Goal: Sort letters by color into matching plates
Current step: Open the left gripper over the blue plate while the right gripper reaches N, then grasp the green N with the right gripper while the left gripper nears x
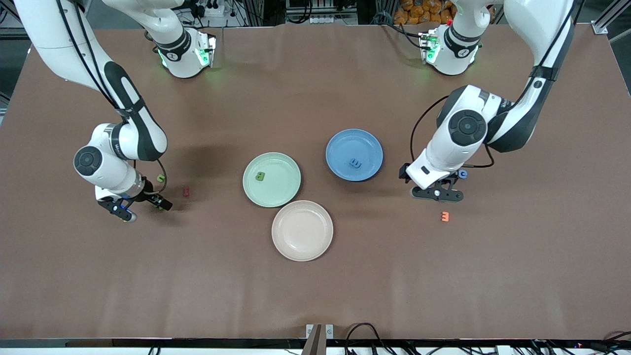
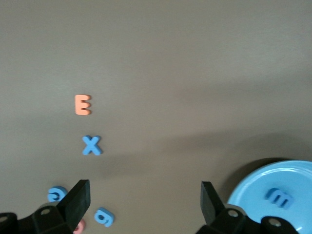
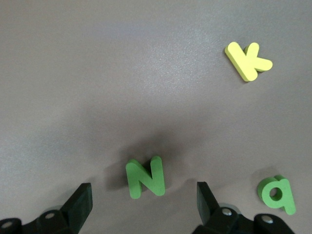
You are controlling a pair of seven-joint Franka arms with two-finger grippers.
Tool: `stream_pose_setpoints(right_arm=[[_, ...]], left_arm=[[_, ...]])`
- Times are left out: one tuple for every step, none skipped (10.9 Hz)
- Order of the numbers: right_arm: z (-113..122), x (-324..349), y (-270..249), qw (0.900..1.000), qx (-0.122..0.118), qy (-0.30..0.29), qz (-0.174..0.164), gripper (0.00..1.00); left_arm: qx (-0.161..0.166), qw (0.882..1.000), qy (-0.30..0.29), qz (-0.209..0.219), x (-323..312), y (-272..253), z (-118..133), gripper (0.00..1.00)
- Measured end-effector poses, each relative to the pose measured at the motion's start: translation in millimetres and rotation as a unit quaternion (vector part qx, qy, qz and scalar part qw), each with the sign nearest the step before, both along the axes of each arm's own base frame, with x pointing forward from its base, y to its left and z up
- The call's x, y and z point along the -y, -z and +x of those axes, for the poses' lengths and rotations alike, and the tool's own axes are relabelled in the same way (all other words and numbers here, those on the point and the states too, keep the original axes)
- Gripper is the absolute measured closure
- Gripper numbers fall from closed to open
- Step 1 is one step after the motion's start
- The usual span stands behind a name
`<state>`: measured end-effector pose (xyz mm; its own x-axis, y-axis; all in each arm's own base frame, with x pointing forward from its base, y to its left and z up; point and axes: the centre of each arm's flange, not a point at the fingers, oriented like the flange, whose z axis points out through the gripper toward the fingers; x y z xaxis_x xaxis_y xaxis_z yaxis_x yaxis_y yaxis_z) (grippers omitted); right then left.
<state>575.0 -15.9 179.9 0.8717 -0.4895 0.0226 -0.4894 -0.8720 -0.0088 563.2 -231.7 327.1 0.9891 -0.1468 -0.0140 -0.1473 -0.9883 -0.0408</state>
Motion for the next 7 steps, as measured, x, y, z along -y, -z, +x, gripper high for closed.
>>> stream_pose_setpoints(right_arm=[[-0.2,-0.2,0.2,1.000,0.000,0.000,0.000,0.14],[-0.3,-0.3,0.3,1.000,0.000,0.000,0.000,0.17],[-0.1,-0.3,0.1,1.000,0.001,0.000,0.000,0.23],[0.1,-0.3,-0.1,1.000,0.002,0.000,0.000,0.27],[0.3,-0.3,-0.2,1.000,0.003,-0.001,0.000,0.32],[0.2,-0.4,0.1,1.000,0.004,-0.001,0.000,0.33],[0.6,-0.3,0.3,1.000,0.007,-0.001,0.000,0.37]], left_arm=[[0.001,1.000,0.004,0.000,-13.0,1.9,1.9,0.00],[0.004,1.000,0.008,-0.002,-27.0,5.7,3.2,0.00],[0.007,1.000,0.011,-0.004,-38.7,10.5,2.8,0.00],[0.012,1.000,0.011,-0.007,-46.5,16.5,0.5,0.00],[0.017,1.000,0.008,-0.010,-52.7,22.9,-2.4,0.00],[0.021,1.000,0.008,-0.014,-58.5,30.1,-5.9,0.00],[0.029,0.999,0.006,-0.021,-65.2,38.9,-9.7,0.00]])
